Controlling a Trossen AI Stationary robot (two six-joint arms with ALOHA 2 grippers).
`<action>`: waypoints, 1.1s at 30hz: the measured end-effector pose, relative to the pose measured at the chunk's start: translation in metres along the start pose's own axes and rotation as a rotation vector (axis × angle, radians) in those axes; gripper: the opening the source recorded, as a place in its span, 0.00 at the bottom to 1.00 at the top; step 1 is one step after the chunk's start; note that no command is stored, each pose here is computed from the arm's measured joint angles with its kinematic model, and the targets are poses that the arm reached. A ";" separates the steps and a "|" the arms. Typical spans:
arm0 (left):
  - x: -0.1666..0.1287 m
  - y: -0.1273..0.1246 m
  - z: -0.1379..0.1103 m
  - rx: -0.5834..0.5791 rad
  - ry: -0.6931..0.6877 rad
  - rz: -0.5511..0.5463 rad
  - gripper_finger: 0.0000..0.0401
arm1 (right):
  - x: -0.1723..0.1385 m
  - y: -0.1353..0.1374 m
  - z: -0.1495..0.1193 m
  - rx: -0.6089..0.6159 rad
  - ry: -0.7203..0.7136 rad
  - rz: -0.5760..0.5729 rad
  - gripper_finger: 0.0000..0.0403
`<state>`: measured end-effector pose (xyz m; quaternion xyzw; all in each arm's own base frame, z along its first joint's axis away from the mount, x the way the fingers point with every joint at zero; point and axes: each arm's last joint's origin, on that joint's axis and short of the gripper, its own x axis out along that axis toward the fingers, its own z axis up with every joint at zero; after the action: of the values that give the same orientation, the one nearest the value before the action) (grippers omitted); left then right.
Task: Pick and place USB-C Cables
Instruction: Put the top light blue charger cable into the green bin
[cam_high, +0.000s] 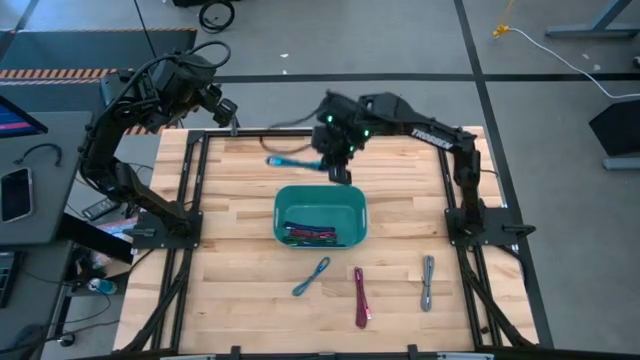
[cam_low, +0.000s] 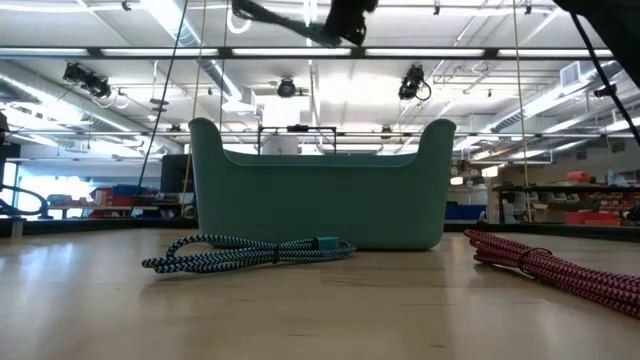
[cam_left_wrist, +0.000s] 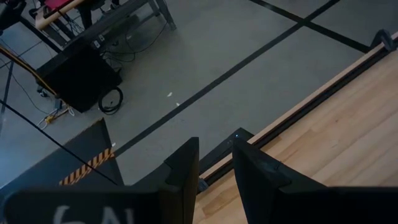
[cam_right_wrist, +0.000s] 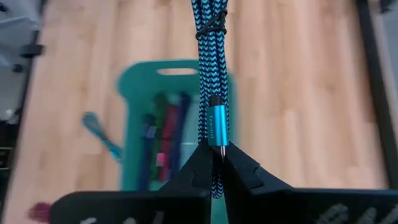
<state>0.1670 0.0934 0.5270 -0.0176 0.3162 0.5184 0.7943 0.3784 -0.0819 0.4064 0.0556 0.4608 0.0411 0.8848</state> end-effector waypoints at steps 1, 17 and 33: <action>0.000 0.000 0.000 0.000 0.000 0.000 0.26 | 0.002 0.008 0.001 0.000 0.003 0.012 0.04; 0.000 -0.004 -0.001 0.002 0.020 -0.120 0.26 | 0.050 0.111 -0.022 0.140 0.231 -0.126 0.04; 0.000 -0.004 -0.001 0.003 0.020 -0.120 0.26 | 0.159 0.054 -0.086 0.234 0.421 -0.117 0.04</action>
<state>0.1696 0.0913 0.5256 -0.0405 0.3234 0.4692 0.8207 0.3981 -0.0037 0.2356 0.1210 0.6392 -0.0533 0.7576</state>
